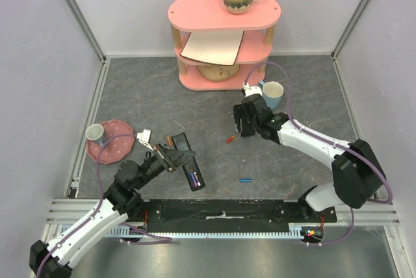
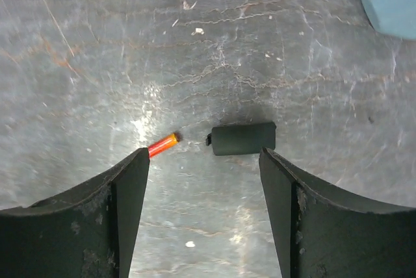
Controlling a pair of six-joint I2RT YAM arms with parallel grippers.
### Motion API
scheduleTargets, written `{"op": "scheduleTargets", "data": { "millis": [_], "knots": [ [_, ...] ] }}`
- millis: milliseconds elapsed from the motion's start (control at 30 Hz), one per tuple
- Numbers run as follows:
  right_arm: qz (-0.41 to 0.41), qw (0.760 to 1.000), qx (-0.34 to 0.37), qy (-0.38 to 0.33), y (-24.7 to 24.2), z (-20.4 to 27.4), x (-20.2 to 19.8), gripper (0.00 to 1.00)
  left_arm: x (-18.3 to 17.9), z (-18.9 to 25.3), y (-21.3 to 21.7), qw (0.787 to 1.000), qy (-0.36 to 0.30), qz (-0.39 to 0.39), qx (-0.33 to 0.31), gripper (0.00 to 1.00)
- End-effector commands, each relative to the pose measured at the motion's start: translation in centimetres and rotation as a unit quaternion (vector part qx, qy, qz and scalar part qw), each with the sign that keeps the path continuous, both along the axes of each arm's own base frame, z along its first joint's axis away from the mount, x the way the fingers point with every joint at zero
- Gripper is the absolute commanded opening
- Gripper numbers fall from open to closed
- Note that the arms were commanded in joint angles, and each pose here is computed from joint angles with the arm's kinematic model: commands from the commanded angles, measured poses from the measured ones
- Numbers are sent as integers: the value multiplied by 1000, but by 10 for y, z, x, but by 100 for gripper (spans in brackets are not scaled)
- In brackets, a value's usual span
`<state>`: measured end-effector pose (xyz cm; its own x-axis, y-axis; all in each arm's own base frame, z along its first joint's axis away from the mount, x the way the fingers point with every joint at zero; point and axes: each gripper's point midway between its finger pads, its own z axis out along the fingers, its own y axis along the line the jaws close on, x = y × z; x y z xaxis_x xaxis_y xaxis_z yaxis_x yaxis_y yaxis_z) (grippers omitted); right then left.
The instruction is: Load the batteries into the remote control
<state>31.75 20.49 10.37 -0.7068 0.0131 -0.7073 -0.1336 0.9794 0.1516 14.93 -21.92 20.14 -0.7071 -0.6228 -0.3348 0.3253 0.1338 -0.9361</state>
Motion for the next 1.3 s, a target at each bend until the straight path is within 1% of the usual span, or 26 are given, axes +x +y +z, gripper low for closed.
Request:
{"op": "scheduleTargets", "data": {
  "millis": [0, 67, 167, 333, 567, 900, 1167, 1267],
  "knots": [
    [160, 981, -110, -26, 3, -17, 7, 77, 2, -30, 1, 1000, 15, 6, 19, 2],
    [171, 978, -113, -27, 6, -25, 10, 79, 1, -30, 1, 1000, 14, 4, 20, 2],
    [189, 975, -113, -22, 15, -33, 14, 88, 0, -30, 0, 1000, 14, 0, 24, 2],
    [198, 973, -114, -6, 21, -50, 24, 92, -1, -31, 3, 1000, 15, 3, 22, 2],
    [194, 978, -67, 20, 20, -62, 23, 96, 0, -34, 7, 1000, 18, 15, 21, 2],
    [179, 982, -52, 42, 4, -72, -8, 97, 2, -37, 6, 999, 20, 17, 23, 2],
    [159, 986, 9, 52, 6, -72, -30, 97, 1, -38, 6, 999, 21, 15, 22, 2],
    [151, 987, 13, 51, 3, -70, -35, 94, 1, -38, 6, 999, 23, 15, 22, 2]
  ]
}}
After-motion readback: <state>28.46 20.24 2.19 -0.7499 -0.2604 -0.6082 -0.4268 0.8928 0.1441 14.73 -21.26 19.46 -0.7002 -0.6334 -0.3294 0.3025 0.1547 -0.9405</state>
